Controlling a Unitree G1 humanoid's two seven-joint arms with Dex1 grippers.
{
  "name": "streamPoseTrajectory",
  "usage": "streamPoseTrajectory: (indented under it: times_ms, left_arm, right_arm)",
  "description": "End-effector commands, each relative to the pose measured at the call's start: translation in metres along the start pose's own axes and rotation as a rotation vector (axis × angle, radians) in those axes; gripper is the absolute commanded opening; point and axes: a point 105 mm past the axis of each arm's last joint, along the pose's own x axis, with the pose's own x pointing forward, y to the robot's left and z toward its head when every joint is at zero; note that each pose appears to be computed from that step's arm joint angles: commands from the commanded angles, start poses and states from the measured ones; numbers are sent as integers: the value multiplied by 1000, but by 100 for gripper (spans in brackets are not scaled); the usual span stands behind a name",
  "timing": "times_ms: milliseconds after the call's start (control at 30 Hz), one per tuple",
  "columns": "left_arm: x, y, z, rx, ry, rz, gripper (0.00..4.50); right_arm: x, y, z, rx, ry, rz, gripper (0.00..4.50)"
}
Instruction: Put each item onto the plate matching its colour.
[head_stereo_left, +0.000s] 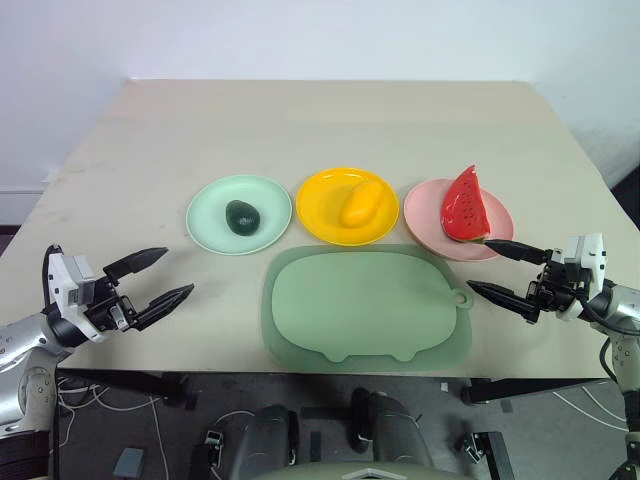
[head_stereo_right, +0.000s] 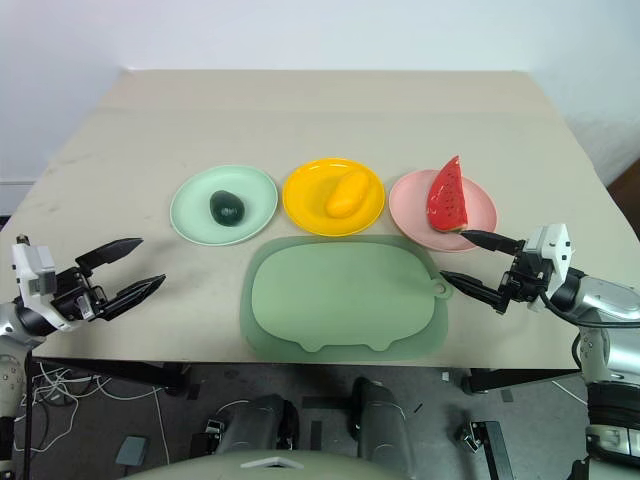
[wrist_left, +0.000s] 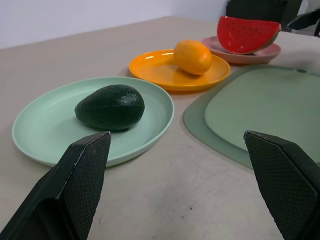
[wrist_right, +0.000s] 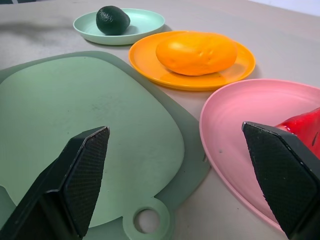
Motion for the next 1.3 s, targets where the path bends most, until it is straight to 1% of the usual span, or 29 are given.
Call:
streamPoseTrajectory:
  times_ms: [33, 1300]
  left_arm:
    - [-1, 3, 7, 40, -6, -1, 448]
    - [3, 8, 6, 44, -11, -7, 448]
  right_arm:
    - [0, -3, 8, -39, -23, -9, 450]
    - [-1, -2, 6, -38, -22, -25, 450]
